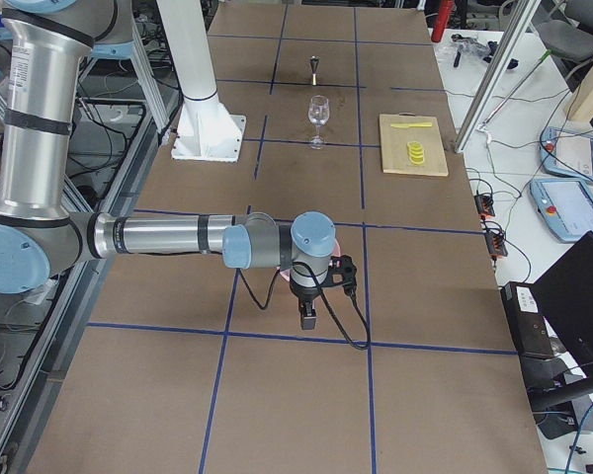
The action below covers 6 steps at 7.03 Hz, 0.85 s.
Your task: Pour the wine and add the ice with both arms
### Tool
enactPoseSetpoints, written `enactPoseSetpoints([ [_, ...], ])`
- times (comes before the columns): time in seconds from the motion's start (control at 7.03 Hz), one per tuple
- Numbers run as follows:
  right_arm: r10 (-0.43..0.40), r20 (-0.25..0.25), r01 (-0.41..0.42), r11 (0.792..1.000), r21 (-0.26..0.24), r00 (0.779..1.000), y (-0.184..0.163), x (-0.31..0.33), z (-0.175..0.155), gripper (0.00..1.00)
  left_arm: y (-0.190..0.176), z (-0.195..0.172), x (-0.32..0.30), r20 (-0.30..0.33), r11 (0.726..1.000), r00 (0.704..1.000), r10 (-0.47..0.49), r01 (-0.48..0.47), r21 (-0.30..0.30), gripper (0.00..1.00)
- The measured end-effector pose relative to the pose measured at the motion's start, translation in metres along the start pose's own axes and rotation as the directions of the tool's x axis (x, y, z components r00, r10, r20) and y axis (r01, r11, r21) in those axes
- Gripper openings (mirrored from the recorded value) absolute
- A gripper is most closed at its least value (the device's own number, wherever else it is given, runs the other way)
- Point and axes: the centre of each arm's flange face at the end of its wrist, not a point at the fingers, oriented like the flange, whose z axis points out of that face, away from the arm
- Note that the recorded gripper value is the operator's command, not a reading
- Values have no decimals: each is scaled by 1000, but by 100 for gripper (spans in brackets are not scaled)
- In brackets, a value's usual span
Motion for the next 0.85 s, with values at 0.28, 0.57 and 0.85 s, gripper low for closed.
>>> enactPoseSetpoints([
  [0.28, -3, 2, 3, 1000, 4, 1000, -1, -2, -2, 100, -2, -2, 2, 1, 1000, 1000, 4, -4, 4, 100],
  [0.57, -10, 3, 10, 1000, 11, 1000, -4, -5, -5, 100, -3, -4, 3, 4, 1000, 1000, 8, -8, 10, 100],
  [0.85, -22, 4, 21, 999, 34, 1000, -15, -13, -14, 100, -8, -13, 11, 23, 998, 999, 47, -48, 44, 100],
])
